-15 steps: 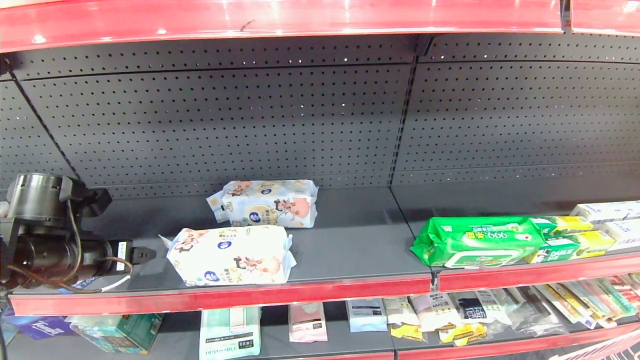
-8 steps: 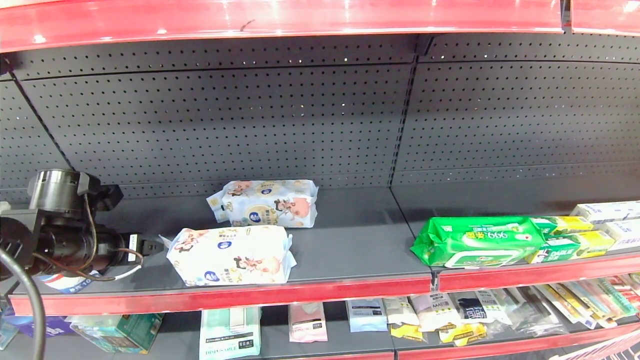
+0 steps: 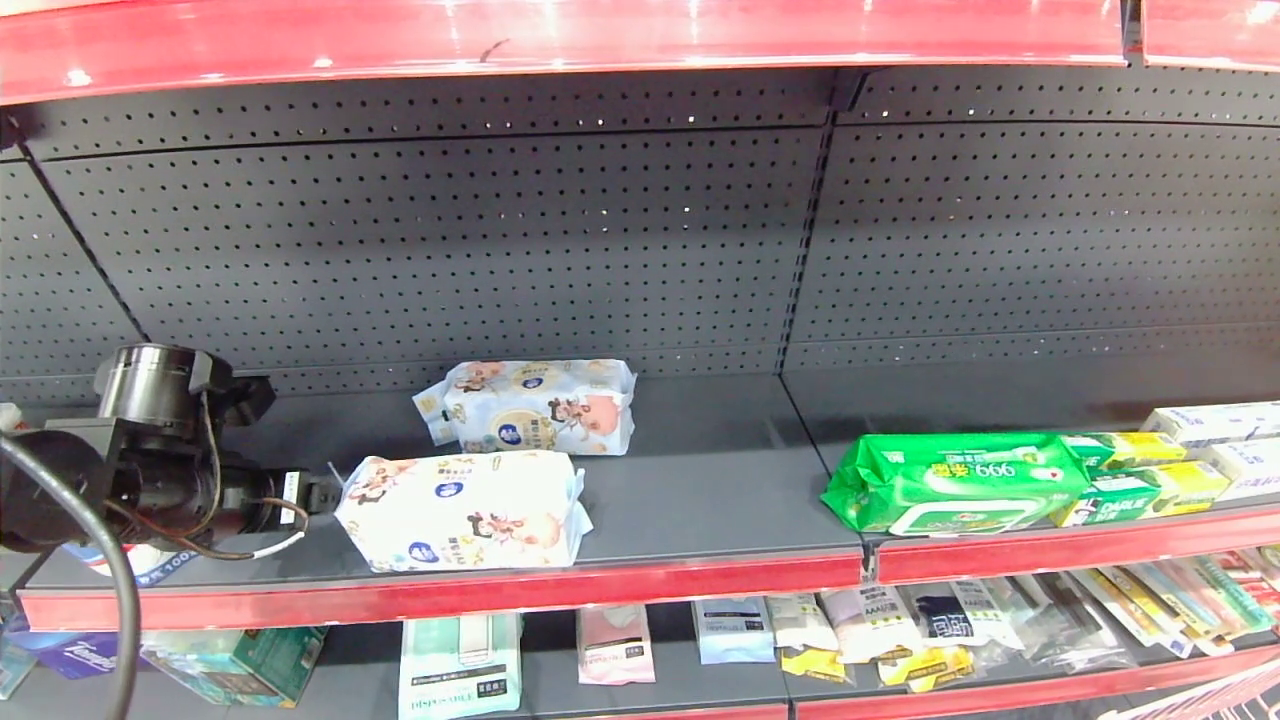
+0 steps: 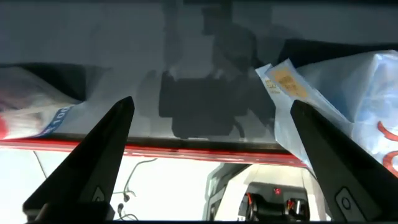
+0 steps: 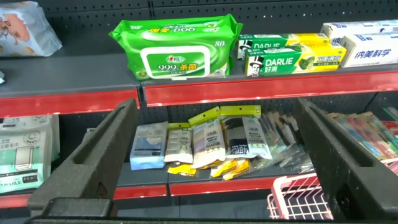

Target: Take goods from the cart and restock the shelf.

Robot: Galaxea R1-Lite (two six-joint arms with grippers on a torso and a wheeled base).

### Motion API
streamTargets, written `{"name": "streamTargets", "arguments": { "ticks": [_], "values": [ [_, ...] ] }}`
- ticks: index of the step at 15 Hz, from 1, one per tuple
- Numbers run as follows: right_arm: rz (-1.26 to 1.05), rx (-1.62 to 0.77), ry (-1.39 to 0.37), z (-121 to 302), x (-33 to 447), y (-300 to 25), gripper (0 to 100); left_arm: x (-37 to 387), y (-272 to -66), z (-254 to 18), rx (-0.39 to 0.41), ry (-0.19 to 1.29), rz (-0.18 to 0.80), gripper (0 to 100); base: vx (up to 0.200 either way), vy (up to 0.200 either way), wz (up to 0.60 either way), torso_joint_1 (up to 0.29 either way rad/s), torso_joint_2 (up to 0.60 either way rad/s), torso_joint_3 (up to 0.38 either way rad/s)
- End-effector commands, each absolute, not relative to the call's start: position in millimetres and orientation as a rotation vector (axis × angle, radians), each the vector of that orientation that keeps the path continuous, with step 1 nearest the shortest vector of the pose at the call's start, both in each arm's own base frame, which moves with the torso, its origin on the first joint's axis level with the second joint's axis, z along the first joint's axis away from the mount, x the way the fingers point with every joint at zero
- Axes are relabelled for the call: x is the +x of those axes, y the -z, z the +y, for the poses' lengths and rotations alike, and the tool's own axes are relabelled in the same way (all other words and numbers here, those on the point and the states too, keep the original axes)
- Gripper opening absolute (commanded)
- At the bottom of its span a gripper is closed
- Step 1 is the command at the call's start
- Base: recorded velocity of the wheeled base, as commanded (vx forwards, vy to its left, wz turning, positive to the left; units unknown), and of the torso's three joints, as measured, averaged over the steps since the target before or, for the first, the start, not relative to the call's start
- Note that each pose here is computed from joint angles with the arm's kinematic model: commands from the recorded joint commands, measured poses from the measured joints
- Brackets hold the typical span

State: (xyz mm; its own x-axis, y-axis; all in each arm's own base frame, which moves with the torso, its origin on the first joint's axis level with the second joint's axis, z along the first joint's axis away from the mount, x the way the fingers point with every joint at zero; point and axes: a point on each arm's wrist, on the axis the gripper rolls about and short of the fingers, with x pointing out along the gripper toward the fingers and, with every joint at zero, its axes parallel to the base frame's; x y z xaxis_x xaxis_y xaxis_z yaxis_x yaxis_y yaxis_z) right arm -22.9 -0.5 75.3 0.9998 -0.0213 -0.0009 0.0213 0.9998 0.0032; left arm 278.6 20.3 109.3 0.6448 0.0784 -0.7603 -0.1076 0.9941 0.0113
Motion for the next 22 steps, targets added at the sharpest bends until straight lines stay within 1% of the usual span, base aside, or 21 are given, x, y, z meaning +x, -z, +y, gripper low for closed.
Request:
{"name": "streamTargets", "arguments": {
  "ticks": [1, 6, 22],
  "values": [
    [0.002, 0.003, 0.021, -0.5, -22.8, -75.3, 100, 279.0, -107.7, 17.9, -0.032, -0.098, 0.871, 100, 0.0, 0.0, 0.0, 0.0, 0.0, 0.0],
    [0.002, 0.003, 0.021, -0.5, -22.8, -75.3, 100, 279.2, -108.5, 6.3, -0.015, -0.058, 0.868, 100, 0.0, 0.0, 0.0, 0.0, 0.0, 0.0],
    [0.002, 0.003, 0.021, -0.5, -22.8, -75.3, 100, 279.8, -108.0, -7.0, 0.008, -0.014, 0.869, 100, 0.0, 0.0, 0.0, 0.0, 0.0, 0.0]
  ]
}}
